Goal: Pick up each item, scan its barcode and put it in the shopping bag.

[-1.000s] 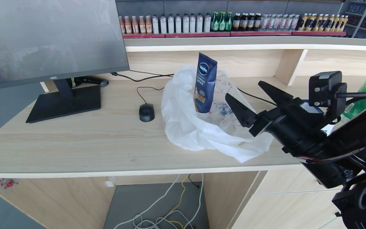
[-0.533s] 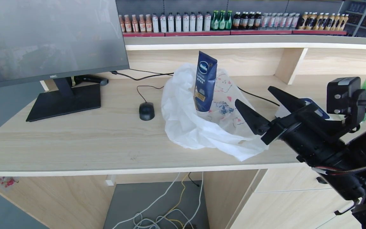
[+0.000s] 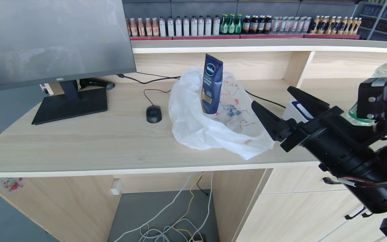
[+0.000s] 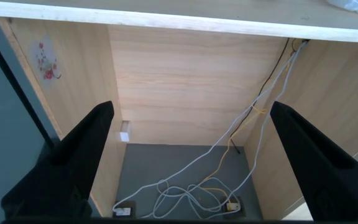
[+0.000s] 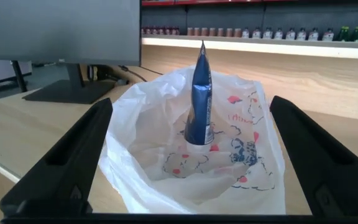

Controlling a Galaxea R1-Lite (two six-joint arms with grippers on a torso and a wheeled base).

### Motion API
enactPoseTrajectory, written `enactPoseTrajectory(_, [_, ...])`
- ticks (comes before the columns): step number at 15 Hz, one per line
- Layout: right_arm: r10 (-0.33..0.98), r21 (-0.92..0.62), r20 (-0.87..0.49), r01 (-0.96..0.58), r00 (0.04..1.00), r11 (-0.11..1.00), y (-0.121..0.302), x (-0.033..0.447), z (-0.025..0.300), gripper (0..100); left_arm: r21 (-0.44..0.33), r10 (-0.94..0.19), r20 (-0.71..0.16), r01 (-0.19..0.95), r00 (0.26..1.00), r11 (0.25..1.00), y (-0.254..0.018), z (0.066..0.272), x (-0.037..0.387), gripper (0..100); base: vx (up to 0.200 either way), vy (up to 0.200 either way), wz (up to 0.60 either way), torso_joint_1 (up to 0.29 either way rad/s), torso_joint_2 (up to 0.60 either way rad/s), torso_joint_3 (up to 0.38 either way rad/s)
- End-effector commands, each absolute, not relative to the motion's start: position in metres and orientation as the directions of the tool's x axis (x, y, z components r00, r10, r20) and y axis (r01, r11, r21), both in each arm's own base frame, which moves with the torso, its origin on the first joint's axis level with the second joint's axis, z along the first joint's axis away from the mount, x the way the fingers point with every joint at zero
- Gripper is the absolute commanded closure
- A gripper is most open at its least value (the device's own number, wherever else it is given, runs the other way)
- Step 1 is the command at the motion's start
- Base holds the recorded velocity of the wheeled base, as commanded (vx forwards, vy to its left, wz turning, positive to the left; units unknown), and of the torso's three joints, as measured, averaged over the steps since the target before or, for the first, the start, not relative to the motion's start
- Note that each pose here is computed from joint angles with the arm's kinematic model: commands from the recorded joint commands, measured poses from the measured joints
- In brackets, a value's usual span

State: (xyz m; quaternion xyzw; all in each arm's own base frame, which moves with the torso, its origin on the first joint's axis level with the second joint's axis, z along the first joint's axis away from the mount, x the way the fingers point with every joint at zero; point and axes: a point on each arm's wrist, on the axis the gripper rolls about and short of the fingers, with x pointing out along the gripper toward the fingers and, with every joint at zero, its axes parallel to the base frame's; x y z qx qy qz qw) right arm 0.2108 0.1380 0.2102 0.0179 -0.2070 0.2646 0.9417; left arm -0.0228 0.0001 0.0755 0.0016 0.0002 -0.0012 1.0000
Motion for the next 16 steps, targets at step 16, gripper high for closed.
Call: enactPoseTrajectory(16, [0.455, -0.092, 0.324, -0.451, 0.829, 0.888, 0.124, 0.218, 0.191, 0, -0.009, 0.000, 0.000, 0.000, 1.000, 1.000, 0.000, 0.075, -0.023, 0, 0.000, -0.200, 0.00, 0.004, 0.00, 0.004])
